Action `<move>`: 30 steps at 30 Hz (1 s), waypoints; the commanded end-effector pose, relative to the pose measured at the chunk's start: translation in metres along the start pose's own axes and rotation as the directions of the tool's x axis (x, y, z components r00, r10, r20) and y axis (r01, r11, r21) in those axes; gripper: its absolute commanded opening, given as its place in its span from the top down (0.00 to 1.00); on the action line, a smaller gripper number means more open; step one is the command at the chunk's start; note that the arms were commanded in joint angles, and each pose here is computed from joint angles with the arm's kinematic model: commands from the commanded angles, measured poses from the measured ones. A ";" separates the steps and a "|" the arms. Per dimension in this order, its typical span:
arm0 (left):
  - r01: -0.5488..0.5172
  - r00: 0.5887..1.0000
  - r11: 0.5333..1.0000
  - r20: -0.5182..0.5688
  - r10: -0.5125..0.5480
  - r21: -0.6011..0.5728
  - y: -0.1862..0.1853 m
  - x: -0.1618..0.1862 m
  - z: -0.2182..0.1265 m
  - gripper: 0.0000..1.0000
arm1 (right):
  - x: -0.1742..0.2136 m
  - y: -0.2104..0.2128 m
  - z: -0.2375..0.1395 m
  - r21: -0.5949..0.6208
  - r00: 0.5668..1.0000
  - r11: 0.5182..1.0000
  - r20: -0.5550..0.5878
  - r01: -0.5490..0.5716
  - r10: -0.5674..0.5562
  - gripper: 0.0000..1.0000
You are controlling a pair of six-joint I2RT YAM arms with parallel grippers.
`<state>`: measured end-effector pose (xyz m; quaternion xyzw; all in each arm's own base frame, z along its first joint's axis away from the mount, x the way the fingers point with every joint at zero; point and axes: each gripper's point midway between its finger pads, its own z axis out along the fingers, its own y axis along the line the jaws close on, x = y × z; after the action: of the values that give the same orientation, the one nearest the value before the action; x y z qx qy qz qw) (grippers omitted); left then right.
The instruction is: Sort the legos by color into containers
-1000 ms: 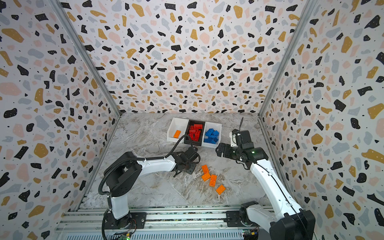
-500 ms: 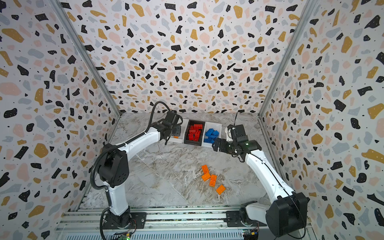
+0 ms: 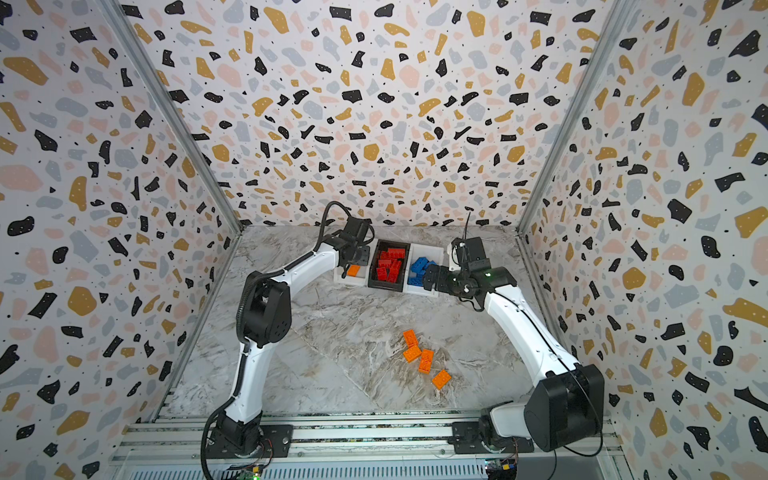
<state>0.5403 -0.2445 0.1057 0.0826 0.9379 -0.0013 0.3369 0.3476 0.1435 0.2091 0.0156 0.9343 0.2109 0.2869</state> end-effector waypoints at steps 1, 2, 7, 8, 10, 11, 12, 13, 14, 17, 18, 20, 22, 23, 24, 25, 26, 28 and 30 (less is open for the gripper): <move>0.001 0.999 1.000 0.048 0.000 -0.025 0.010 -0.025 -0.017 0.17 | -0.018 0.008 -0.004 -0.003 0.999 1.000 0.036 0.010 -0.010 0.01; 0.003 0.998 0.999 0.064 0.000 -0.048 0.015 -0.030 -0.022 0.12 | -0.021 0.009 -0.002 -0.003 0.999 1.000 0.037 0.014 -0.014 0.01; 0.064 0.992 0.989 0.121 -0.047 -0.134 0.051 -0.040 -0.030 0.02 | -0.034 0.012 0.006 -0.003 0.999 1.000 0.035 0.026 -0.026 0.01; 0.081 0.991 0.989 0.113 -0.067 -0.127 0.058 -0.038 -0.025 0.01 | -0.036 0.013 0.008 -0.004 0.999 1.000 0.037 0.030 -0.030 0.01; 0.107 0.991 0.988 0.086 -0.097 -0.115 0.069 -0.032 -0.015 0.01 | -0.039 0.014 0.009 -0.004 0.999 0.999 0.039 0.032 -0.032 0.01; 0.117 0.991 0.987 0.075 -0.109 -0.110 0.074 -0.029 -0.009 0.01 | -0.040 0.014 0.010 -0.004 0.999 0.999 0.041 0.032 -0.032 0.01; 0.129 0.990 0.986 0.071 -0.122 -0.102 0.078 -0.027 -0.004 0.01 | -0.041 0.014 0.011 -0.003 0.999 1.000 0.042 0.031 -0.031 0.01; 0.136 0.989 0.986 0.071 -0.129 -0.099 0.080 -0.027 0.000 0.01 | -0.041 0.014 0.011 -0.004 0.999 1.000 0.043 0.031 -0.031 0.01; 0.144 0.988 0.985 0.074 -0.137 -0.099 0.083 -0.026 0.002 0.02 | -0.042 0.014 0.012 -0.004 0.999 1.000 0.044 0.028 -0.028 0.01; 0.151 0.987 0.985 0.072 -0.145 -0.086 0.084 -0.024 0.010 0.07 | -0.040 0.013 0.011 0.000 0.999 1.000 0.045 0.021 -0.021 0.01; 0.153 0.987 0.985 0.066 -0.148 -0.079 0.084 -0.022 0.013 0.09 | -0.040 0.013 0.011 0.000 0.999 1.000 0.047 0.019 -0.019 0.01; 0.151 0.988 0.986 0.047 -0.148 -0.067 0.082 -0.017 0.020 0.16 | -0.038 0.012 0.010 0.002 0.999 1.000 0.050 0.012 -0.012 0.01; 0.143 0.990 0.988 0.027 -0.142 -0.059 0.080 -0.010 0.025 0.26 | -0.036 0.010 0.008 0.005 0.999 1.000 0.051 0.004 -0.004 0.00; 0.143 0.990 0.988 0.018 -0.142 -0.053 0.079 -0.006 0.027 0.30 | -0.034 0.010 0.007 0.006 0.999 1.000 0.051 0.001 -0.001 0.00; 0.145 0.989 0.988 0.012 -0.144 -0.048 0.078 -0.002 0.028 0.31 | -0.032 0.009 0.006 0.007 0.999 1.000 0.053 0.000 0.000 0.01; 0.147 0.989 0.988 0.011 -0.146 -0.041 0.076 0.001 0.029 0.32 | -0.031 0.008 0.005 0.009 0.999 1.000 0.052 -0.006 0.005 0.00; 0.152 0.988 0.988 0.010 -0.151 -0.035 0.076 0.003 0.029 0.32 | -0.029 0.007 0.004 0.010 0.999 1.000 0.052 -0.009 0.009 0.01; 0.161 0.987 0.987 0.000 -0.161 -0.023 0.074 0.011 0.030 0.35 | -0.026 0.006 0.003 0.011 0.999 1.000 0.050 -0.013 0.013 0.00; 0.170 0.985 0.985 -0.019 -0.170 -0.008 0.072 0.020 0.032 0.38 | -0.022 0.006 0.001 0.012 0.999 1.000 0.048 -0.016 0.016 0.00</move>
<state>0.5616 -0.1650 0.0687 0.0027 0.9458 -0.0020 0.3248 0.3726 0.1471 0.2090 0.0258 0.9344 0.2035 0.2911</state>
